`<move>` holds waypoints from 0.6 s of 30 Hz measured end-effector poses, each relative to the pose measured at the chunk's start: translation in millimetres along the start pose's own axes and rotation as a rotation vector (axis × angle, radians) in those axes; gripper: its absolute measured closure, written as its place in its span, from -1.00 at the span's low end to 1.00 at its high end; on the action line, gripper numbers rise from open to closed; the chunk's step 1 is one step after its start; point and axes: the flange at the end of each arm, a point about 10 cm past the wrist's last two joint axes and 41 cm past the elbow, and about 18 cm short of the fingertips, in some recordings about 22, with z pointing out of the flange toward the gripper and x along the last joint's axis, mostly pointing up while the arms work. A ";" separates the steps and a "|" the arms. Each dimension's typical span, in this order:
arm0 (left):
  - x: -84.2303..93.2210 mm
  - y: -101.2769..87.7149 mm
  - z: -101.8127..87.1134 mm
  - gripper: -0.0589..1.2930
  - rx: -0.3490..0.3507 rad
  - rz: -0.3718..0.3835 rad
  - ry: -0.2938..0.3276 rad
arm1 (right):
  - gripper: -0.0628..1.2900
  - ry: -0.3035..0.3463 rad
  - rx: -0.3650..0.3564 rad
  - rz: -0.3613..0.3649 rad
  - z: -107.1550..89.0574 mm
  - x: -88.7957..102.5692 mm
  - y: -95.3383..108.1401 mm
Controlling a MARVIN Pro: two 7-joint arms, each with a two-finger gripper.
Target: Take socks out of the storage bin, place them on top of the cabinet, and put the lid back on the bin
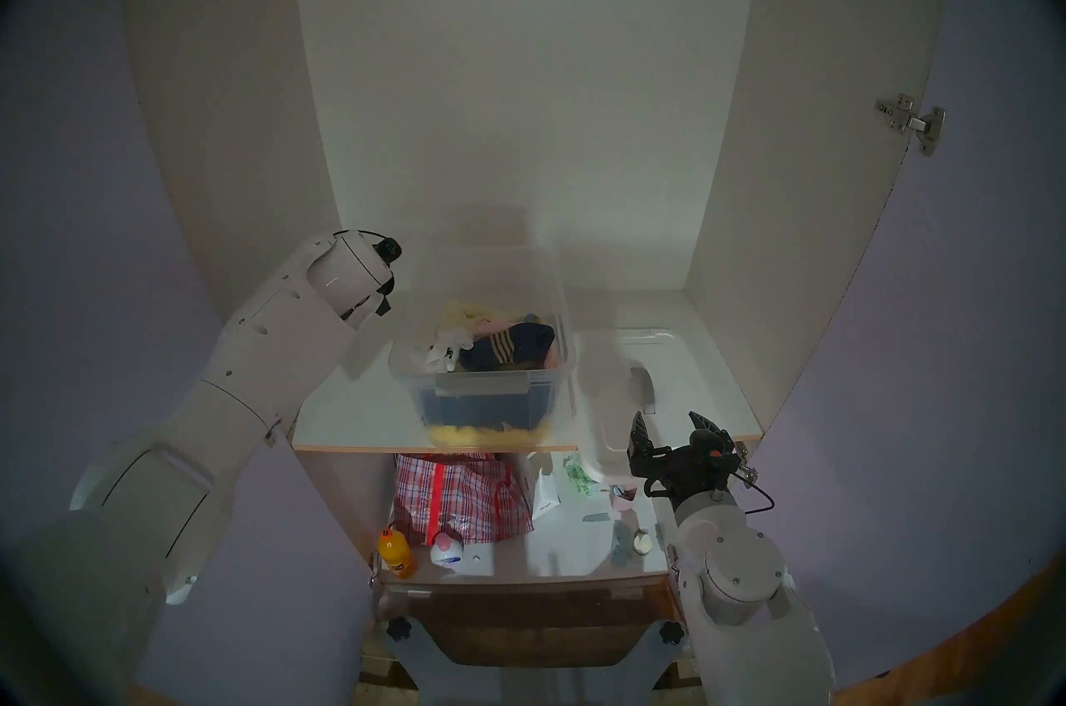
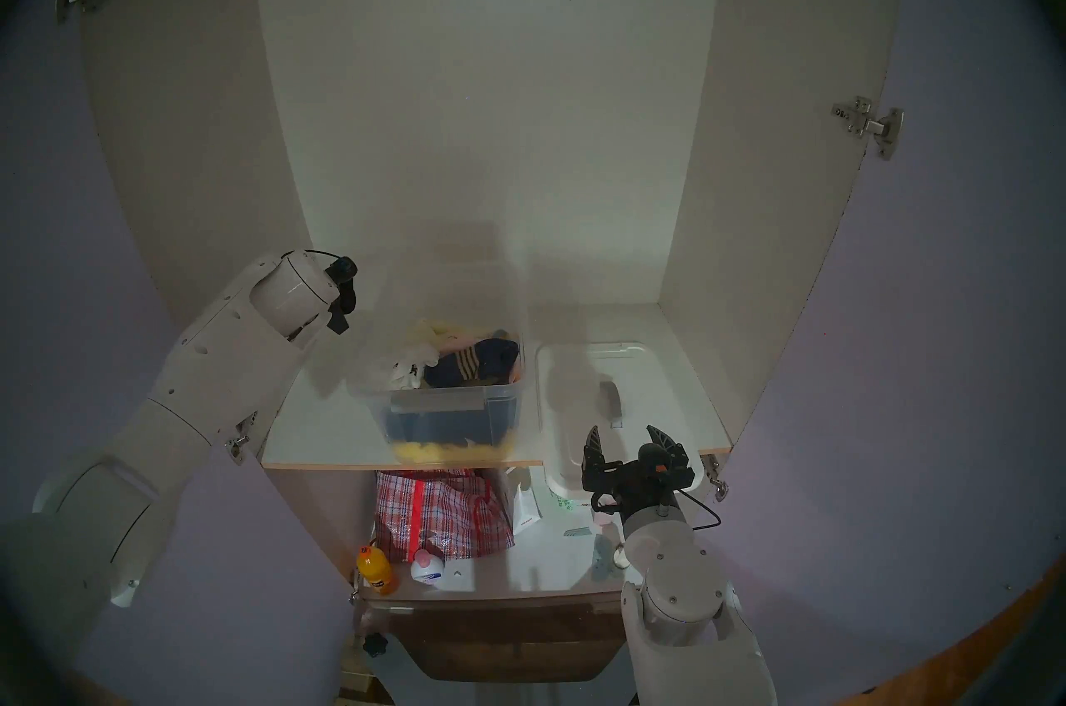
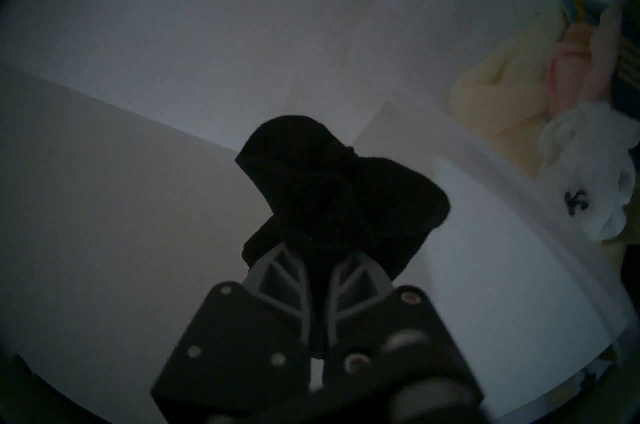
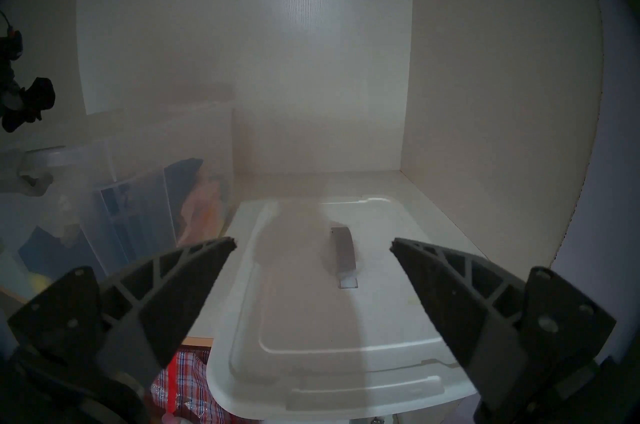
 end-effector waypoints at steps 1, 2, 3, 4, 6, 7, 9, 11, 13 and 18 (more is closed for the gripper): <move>-4.4 5.0 5.7 0.79 -0.025 -0.004 -0.019 | -0.94 0.000 0.000 0.000 0.0 0.0 0.0; -11.2 10.6 12.7 0.79 -0.044 -0.001 -0.044 | -0.94 0.000 0.000 0.000 0.0 0.0 0.0; -18.1 16.6 19.8 0.79 -0.065 -0.006 -0.062 | -0.94 0.000 0.000 0.000 0.0 0.0 0.1; -25.1 22.9 26.9 0.80 -0.092 -0.019 -0.078 | -0.94 0.000 0.000 0.000 0.0 0.0 0.1; -35.6 30.3 35.7 0.80 -0.124 -0.029 -0.100 | -0.94 0.000 0.000 0.000 0.0 0.1 0.0; -39.3 33.6 39.5 0.76 -0.142 -0.040 -0.102 | -0.94 0.000 0.000 0.000 0.0 0.0 0.0; -47.5 39.4 47.1 0.73 -0.161 -0.041 -0.117 | -0.94 0.000 0.000 0.000 0.0 -0.1 0.0; -55.1 43.8 53.4 0.66 -0.179 -0.048 -0.124 | -0.94 0.000 0.000 0.000 0.0 -0.2 0.0; -56.9 45.2 56.3 0.30 -0.187 -0.053 -0.117 | -0.94 0.000 0.000 0.000 0.1 -0.2 0.0; -44.9 41.2 54.2 -0.93 -0.184 -0.052 -0.068 | -0.94 -0.001 0.000 0.000 0.1 -0.3 0.0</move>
